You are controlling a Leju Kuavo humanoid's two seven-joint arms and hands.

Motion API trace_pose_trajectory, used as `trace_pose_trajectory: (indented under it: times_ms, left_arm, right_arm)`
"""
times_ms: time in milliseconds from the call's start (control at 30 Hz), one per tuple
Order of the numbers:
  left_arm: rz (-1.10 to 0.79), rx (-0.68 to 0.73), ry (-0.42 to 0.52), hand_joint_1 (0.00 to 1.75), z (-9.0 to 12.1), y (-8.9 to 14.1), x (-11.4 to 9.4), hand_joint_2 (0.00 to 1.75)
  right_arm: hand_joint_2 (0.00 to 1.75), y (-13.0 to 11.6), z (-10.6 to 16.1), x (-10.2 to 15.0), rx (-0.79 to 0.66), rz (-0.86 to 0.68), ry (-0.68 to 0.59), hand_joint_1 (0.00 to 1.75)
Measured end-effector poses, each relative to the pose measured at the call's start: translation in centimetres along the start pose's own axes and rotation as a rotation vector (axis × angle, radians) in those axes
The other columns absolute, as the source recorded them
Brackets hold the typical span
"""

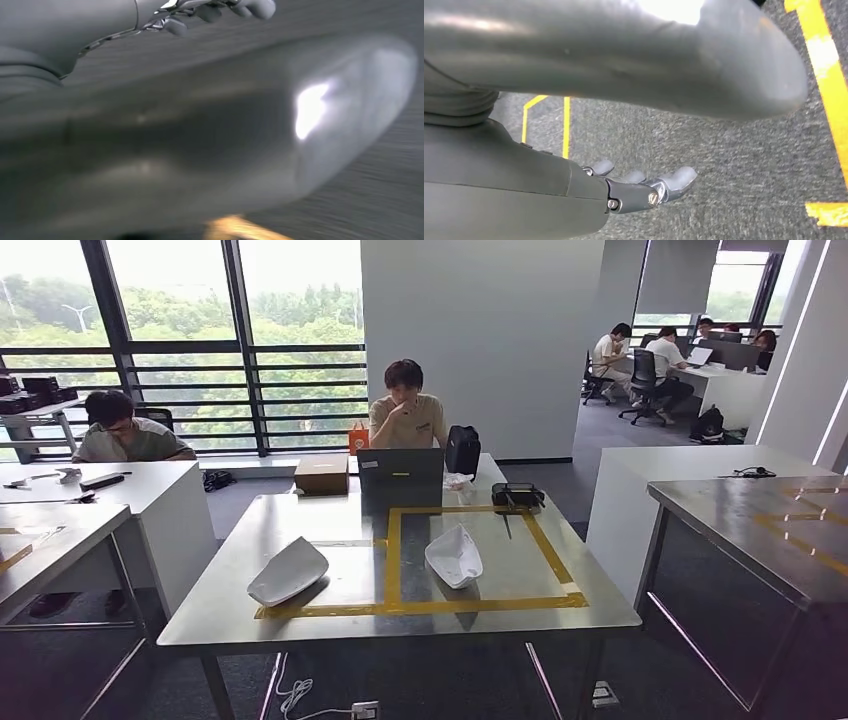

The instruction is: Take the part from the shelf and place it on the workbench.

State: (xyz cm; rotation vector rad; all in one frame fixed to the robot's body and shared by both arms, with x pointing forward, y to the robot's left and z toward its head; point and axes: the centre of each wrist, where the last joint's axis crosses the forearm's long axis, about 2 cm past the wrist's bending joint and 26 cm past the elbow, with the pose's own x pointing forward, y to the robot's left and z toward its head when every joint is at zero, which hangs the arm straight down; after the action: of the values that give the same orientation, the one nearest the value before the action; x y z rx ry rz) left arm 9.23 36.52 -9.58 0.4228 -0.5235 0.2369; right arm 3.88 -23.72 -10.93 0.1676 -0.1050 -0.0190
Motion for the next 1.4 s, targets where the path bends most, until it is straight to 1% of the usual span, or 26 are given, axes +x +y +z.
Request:
trace_pose_trajectory:
  times_ms: [33,67,133,233,300,400,600,667,833,967,1033,1133,1300,1400]
  left_arm:
    - [-0.032,-0.017,0.108,0.00,0.6,-0.6,-1.3,0.00]
    - [-0.058,-0.030,0.198,0.00,1.1,-1.2,-2.3,0.00]
    - [-0.079,-0.045,0.309,0.00,2.1,-2.5,-3.6,0.00]
    - [-0.077,-0.061,0.393,0.00,3.2,-4.0,-4.7,0.00]
    - [-0.079,-0.068,0.416,0.00,3.6,-4.6,-5.1,0.00]
    - [-0.087,-0.085,0.398,0.00,3.9,-5.3,-5.2,0.00]
    - [-0.147,-0.177,0.259,0.00,3.8,-5.9,-4.5,0.00]
    - [-0.184,-0.211,0.226,0.00,3.5,-6.4,-3.4,0.00]
    - [-0.316,-0.284,0.140,0.00,2.8,-8.1,0.1,0.00]
    - [-0.447,-0.329,0.078,0.00,2.9,-9.5,1.7,0.00]
    - [-0.484,-0.340,0.077,0.00,3.2,-9.9,1.7,0.00]
    - [-0.502,-0.341,0.115,0.00,3.4,-10.1,1.2,0.00]
    - [-0.502,-0.311,0.205,0.00,3.4,-9.0,-0.3,0.00]
    - [-0.495,-0.293,0.229,0.00,3.4,-8.3,-1.0,0.00]
  right_arm:
    - [0.00,-0.2,0.0,-0.1,-0.005,-0.004,0.007,0.00]
    - [0.00,-0.4,0.0,-0.1,-0.010,-0.011,0.015,0.00]
    - [0.00,-0.8,0.1,-0.2,-0.024,-0.027,0.029,0.00]
    - [0.00,-1.3,0.1,0.0,-0.043,-0.042,0.054,0.00]
    - [0.00,-1.7,0.1,0.0,-0.057,-0.045,0.075,0.00]
    - [0.00,-2.2,0.2,0.3,-0.071,-0.044,0.082,0.00]
    - [0.00,-2.6,0.2,0.7,-0.083,-0.023,0.070,0.00]
    - [0.00,-2.6,0.2,0.7,-0.084,-0.019,0.061,0.00]
    - [0.00,-2.5,0.2,0.9,-0.086,-0.013,0.041,0.00]
    - [0.00,-2.1,0.2,1.0,-0.089,-0.017,0.031,0.00]
    - [0.00,-1.9,0.2,1.0,-0.088,-0.024,0.035,0.00]
    - [0.00,-1.5,0.1,0.8,-0.089,-0.043,0.059,0.00]
    - [0.00,-1.2,0.1,0.7,-0.101,-0.068,0.086,0.00]
    - [0.00,-1.2,0.1,0.7,-0.109,-0.076,0.089,0.00]
